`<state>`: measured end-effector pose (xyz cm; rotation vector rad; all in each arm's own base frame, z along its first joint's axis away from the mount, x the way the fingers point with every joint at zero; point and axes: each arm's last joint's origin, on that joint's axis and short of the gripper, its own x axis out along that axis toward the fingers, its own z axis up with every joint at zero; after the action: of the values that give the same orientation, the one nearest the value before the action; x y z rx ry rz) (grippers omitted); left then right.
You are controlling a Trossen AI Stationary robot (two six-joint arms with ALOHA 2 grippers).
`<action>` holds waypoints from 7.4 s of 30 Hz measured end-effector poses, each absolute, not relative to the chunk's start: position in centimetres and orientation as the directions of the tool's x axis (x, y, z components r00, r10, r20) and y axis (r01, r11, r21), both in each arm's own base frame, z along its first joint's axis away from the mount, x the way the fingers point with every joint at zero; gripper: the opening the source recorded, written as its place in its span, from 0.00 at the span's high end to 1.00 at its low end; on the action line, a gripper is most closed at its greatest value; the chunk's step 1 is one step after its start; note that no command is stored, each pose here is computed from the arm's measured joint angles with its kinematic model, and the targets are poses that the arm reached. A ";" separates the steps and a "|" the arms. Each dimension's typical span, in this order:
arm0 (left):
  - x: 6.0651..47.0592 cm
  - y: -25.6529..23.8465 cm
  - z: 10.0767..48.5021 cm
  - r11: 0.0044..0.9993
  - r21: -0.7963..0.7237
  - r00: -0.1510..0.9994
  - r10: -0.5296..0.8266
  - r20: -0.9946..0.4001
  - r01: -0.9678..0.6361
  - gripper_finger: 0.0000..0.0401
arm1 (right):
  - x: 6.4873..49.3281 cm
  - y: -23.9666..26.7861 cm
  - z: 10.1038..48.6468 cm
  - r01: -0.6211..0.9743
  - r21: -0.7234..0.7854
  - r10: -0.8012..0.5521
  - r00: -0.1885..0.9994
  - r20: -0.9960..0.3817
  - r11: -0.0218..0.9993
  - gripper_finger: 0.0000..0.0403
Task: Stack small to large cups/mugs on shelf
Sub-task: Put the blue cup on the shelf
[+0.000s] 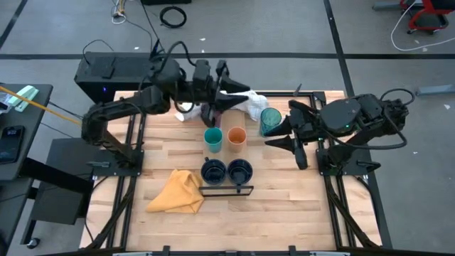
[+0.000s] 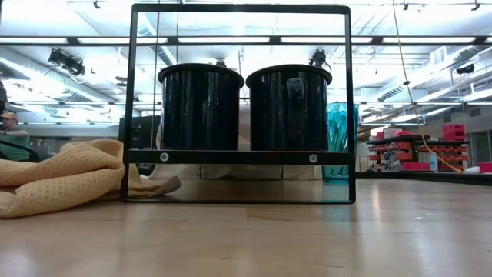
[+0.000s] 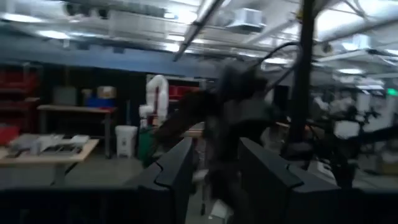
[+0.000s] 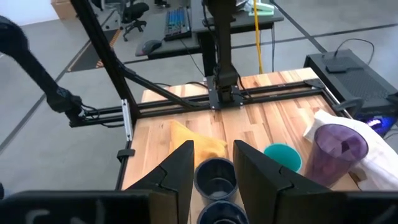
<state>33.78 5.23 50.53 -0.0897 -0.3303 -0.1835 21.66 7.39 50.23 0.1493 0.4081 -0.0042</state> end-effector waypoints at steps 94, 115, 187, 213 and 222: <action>8.7 1.1 23.0 0.932 -0.351 0.982 0.139 0.131 -0.085 0.79 | 20.6 4.0 47.8 0.201 0.312 -0.127 0.962 -0.240 0.929 0.71; 10.1 0.6 18.2 0.959 -0.279 0.983 0.102 0.151 -0.057 0.81 | 20.7 3.8 48.0 0.209 0.366 -0.136 0.967 -0.216 0.907 0.71; 10.0 0.1 18.5 0.974 -0.224 0.981 0.072 0.181 -0.030 0.76 | 23.7 -18.1 36.8 0.104 0.173 0.106 0.465 -0.879 0.979 0.65; 10.0 0.1 18.5 0.974 -0.223 0.981 0.071 0.178 -0.030 0.75 | 26.0 -20.0 31.2 0.145 0.262 0.211 0.295 -0.932 0.954 0.63; 10.1 0.1 18.4 0.974 -0.223 0.983 0.071 0.168 -0.033 0.75 | 25.5 -20.5 31.2 0.135 0.253 0.206 0.293 -0.934 0.958 0.63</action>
<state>10.06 0.13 18.36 -0.2214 -0.1761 0.0528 25.48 -20.49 31.23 0.3086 1.2787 0.0480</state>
